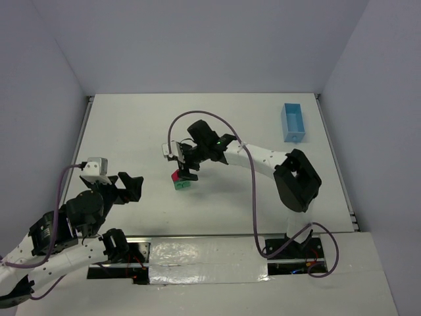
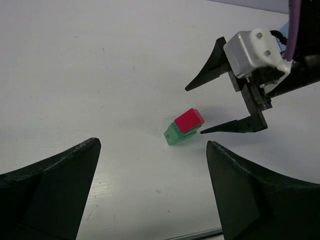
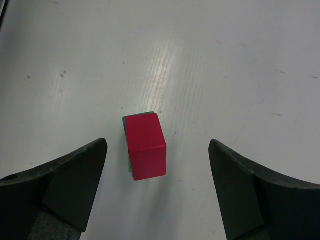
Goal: Build the wood block tower
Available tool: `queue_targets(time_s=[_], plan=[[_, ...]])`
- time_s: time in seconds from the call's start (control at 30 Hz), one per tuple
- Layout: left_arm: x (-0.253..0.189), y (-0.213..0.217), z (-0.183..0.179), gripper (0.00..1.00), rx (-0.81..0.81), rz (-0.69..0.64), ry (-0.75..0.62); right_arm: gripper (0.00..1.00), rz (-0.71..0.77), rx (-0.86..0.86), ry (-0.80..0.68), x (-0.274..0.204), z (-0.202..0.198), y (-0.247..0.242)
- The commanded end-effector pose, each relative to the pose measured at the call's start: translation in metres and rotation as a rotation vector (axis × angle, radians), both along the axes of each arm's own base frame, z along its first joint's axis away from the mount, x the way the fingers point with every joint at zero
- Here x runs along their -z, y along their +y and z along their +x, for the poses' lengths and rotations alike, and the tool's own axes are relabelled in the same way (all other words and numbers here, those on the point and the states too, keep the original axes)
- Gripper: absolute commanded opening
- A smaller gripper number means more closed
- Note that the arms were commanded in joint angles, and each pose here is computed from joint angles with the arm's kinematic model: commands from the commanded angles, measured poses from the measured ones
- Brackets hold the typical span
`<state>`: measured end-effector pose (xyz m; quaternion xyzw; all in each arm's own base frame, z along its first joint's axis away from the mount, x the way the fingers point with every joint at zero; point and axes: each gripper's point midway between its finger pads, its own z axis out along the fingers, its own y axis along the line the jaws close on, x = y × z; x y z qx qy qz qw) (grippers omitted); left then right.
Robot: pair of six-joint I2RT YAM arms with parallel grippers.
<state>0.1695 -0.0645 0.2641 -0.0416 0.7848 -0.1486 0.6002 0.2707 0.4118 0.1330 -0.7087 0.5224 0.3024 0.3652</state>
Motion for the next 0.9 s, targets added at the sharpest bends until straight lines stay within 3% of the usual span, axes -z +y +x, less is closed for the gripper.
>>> queue_targets(time_s=[0.0,0.67,0.87], plan=[[-0.008,-0.003,0.003,0.99,0.008,-0.01,-0.029,0.89,0.011,-0.061,-0.043,-0.005,0.003,0.011],[-0.011,-0.001,0.001,1.0,0.014,-0.024,-0.043,0.81,0.01,-0.099,0.024,0.016,-0.007,0.014],[-0.01,-0.001,0.001,1.0,0.012,-0.025,-0.042,0.73,0.014,-0.103,0.028,0.016,-0.009,0.015]])
